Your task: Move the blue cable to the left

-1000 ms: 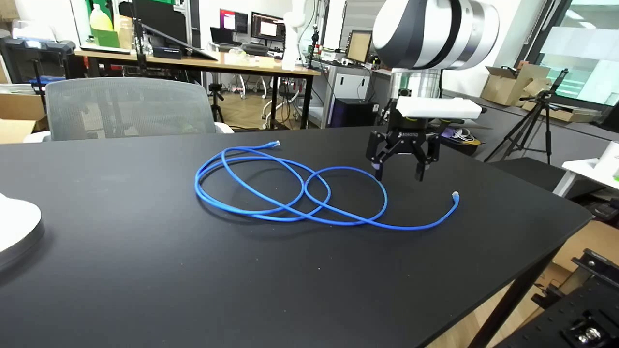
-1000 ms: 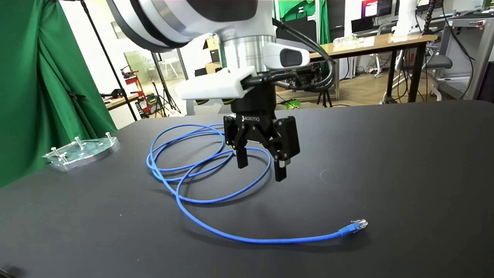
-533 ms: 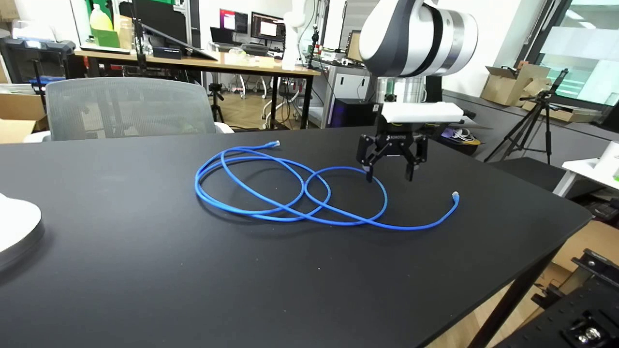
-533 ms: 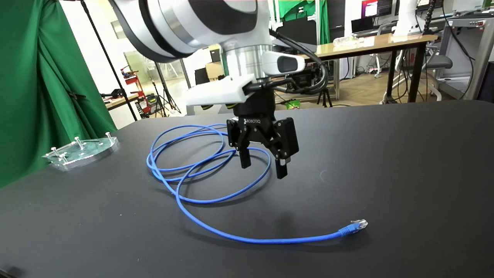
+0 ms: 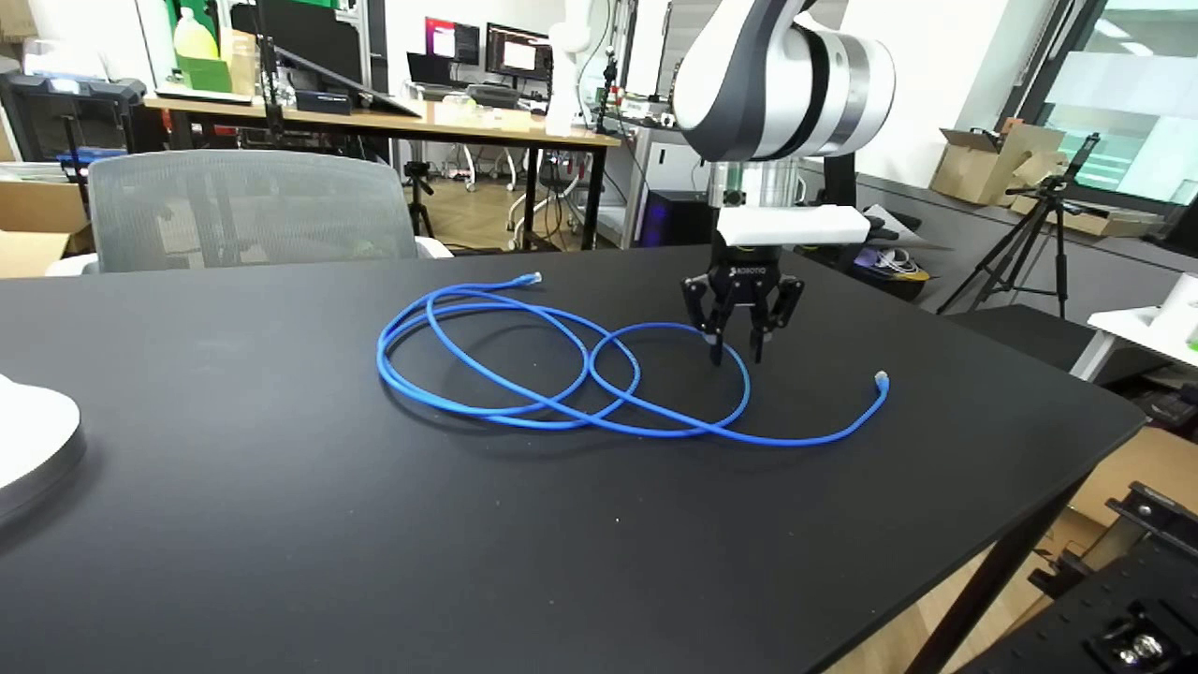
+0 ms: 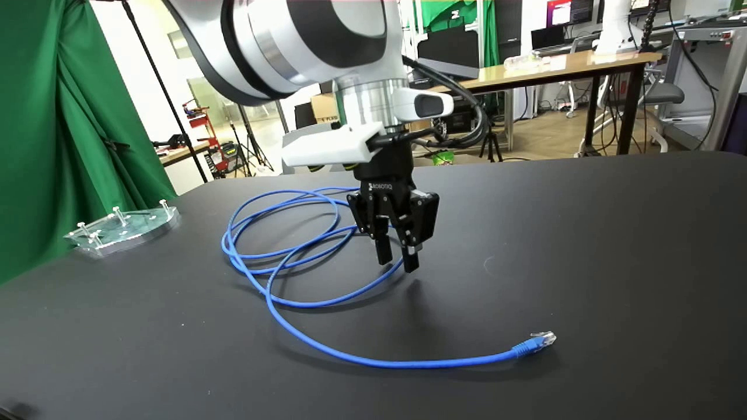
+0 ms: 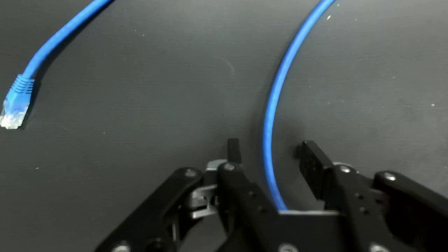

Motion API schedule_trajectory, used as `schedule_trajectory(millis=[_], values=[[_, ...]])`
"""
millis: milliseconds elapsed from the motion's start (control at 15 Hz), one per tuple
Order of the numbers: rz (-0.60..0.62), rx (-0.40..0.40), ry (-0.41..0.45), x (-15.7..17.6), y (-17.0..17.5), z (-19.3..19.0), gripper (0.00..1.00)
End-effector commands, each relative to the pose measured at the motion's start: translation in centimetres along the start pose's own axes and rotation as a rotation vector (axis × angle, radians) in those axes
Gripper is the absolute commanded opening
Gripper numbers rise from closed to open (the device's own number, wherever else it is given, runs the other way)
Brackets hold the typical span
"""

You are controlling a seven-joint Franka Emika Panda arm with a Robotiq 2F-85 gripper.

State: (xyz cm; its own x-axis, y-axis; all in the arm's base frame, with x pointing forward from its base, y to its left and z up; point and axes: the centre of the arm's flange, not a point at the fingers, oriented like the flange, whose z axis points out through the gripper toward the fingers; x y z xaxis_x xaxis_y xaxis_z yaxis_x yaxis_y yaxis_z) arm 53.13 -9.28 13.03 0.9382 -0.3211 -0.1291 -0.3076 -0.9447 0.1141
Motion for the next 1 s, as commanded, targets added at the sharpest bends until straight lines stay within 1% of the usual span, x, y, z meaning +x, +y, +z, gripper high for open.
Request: schedule_trajectory(millis=[0, 133, 200, 400, 467, 933], values=[[0.029, -0.021, 0.010, 0.9, -0.4, 0.2, 0.19], [0.028, -0.020, 0.011, 1.0, -0.4, 0.1, 0.05], [0.026, -0.019, 0.014, 0.9, -0.5, 0.0, 0.01], [0.009, -0.007, 0.039, 0.1, -0.8, -1.2, 0.00], [0.000, -0.004, 0.061, -0.2, -1.0, -2.0, 0.02], [-0.075, 0.044, 0.247, -2.1, -3.6, -8.2, 0.02]])
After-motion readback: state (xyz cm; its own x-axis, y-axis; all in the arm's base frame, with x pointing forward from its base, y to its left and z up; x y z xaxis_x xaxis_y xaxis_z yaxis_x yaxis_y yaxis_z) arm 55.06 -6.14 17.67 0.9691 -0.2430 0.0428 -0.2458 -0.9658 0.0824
